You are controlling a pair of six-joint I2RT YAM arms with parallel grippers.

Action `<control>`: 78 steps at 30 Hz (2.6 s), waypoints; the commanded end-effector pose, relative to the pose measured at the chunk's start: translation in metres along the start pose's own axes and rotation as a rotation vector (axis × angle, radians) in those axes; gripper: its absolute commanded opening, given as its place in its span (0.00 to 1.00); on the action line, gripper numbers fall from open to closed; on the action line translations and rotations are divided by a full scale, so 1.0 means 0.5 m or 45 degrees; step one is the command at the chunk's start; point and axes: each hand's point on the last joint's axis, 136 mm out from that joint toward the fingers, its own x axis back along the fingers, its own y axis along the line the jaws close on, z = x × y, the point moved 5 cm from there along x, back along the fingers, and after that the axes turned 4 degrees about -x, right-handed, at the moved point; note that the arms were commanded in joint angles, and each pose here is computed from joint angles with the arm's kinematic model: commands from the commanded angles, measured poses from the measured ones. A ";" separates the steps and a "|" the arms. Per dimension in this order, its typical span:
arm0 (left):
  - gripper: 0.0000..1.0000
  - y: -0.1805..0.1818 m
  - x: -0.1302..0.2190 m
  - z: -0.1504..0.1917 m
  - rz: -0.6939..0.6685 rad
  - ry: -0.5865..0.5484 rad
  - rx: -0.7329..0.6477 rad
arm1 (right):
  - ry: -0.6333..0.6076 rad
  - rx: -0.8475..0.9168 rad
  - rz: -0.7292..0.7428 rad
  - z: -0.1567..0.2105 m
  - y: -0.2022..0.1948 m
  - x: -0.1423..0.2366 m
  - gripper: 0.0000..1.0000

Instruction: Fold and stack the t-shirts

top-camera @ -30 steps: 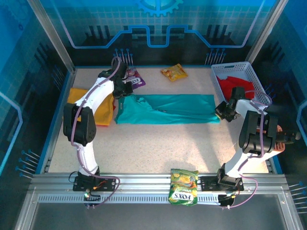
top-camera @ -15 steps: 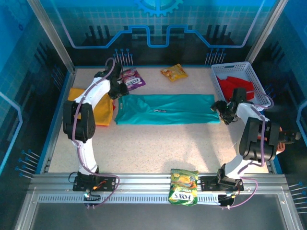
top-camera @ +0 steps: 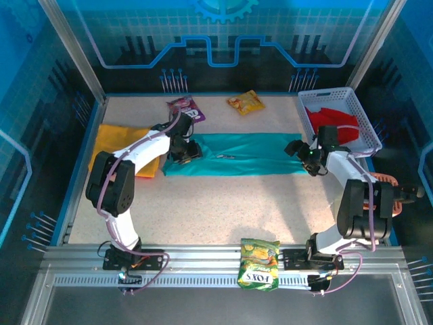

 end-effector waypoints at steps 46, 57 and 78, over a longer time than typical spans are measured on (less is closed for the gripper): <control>0.41 0.219 -0.031 0.080 -0.305 0.054 0.139 | -0.009 0.217 0.148 -0.091 0.062 -0.087 1.00; 0.42 0.164 0.058 0.028 -0.230 -0.068 0.112 | 0.013 0.344 0.221 -0.101 0.113 -0.113 0.95; 0.41 0.041 -0.097 -0.051 -0.147 0.158 -0.066 | 0.354 0.387 0.395 0.003 0.062 -0.215 0.47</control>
